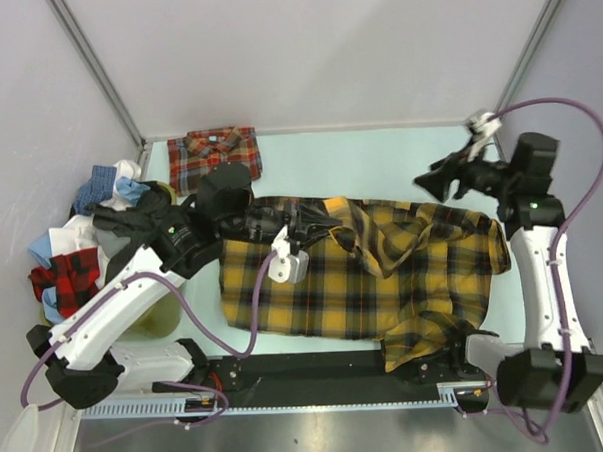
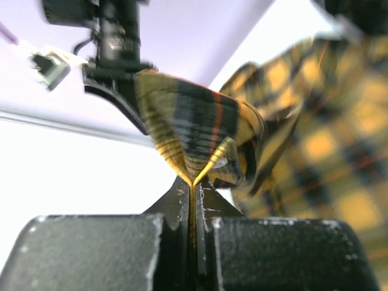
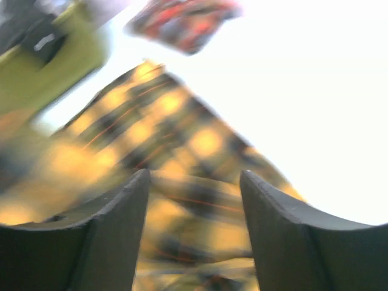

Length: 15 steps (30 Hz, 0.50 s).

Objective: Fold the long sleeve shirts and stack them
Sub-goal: Fold the shirt

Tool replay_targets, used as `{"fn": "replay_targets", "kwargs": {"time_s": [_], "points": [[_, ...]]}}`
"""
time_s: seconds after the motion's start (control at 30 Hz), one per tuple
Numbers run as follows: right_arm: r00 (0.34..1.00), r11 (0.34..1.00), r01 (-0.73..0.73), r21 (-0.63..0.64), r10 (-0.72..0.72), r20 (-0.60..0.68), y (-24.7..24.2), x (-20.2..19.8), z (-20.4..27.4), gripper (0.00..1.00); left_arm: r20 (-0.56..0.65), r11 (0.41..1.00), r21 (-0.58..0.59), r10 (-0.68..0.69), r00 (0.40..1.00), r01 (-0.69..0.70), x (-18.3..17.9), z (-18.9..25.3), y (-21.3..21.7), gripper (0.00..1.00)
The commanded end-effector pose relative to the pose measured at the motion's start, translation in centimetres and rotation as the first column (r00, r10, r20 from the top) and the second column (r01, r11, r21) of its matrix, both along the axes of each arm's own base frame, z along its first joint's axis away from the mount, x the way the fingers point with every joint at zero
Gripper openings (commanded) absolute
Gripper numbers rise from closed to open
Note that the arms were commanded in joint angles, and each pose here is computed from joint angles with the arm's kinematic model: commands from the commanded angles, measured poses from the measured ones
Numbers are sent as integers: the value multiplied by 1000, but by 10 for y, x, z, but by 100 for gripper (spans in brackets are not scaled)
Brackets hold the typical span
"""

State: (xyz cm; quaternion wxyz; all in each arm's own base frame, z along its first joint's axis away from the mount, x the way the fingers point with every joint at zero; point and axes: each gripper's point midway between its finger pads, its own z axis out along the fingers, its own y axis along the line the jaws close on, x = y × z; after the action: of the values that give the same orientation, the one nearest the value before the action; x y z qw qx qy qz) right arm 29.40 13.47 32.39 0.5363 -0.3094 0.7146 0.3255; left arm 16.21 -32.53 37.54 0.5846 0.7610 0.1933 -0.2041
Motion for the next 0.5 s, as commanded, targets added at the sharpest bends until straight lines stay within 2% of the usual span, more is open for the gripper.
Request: {"fn": "replay_targets", "kwargs": {"time_s": [0.0,0.07,0.1,0.13,0.17,0.27,0.37,0.43,0.47], "points": [[986,978,162,132,-154,-65,-65,41,4,59,-279,999,-18,32,960,-39,-20,31,-25,0],[970,967,212,143,-190,-151,-96,65,-23,56,-383,998,-13,57,922,-67,-31,45,-38,0],[968,969,207,137,-184,-168,-103,71,-32,51,-427,993,27,115,897,-115,-22,36,-50,0],[972,978,191,89,-176,-153,-117,88,-48,48,-460,993,44,117,880,-109,-29,37,-57,0],[960,980,181,80,-158,-233,-117,84,-65,46,-519,991,63,133,844,-117,-34,43,-59,0],[940,995,95,13,-85,-330,-123,84,-110,37,-624,985,144,163,764,-94,-52,36,-75,0],[889,999,32,-12,-34,-457,-127,76,-152,33,-671,971,232,206,712,-62,-75,17,-84,0],[852,1000,2,-31,-18,-523,-129,68,-169,28,-678,954,279,275,681,-108,-72,4,-85,0],[812,1000,-9,-25,-7,-584,-128,58,-178,27,-671,940,319,315,671,-121,-70,-12,-83,0]]}}
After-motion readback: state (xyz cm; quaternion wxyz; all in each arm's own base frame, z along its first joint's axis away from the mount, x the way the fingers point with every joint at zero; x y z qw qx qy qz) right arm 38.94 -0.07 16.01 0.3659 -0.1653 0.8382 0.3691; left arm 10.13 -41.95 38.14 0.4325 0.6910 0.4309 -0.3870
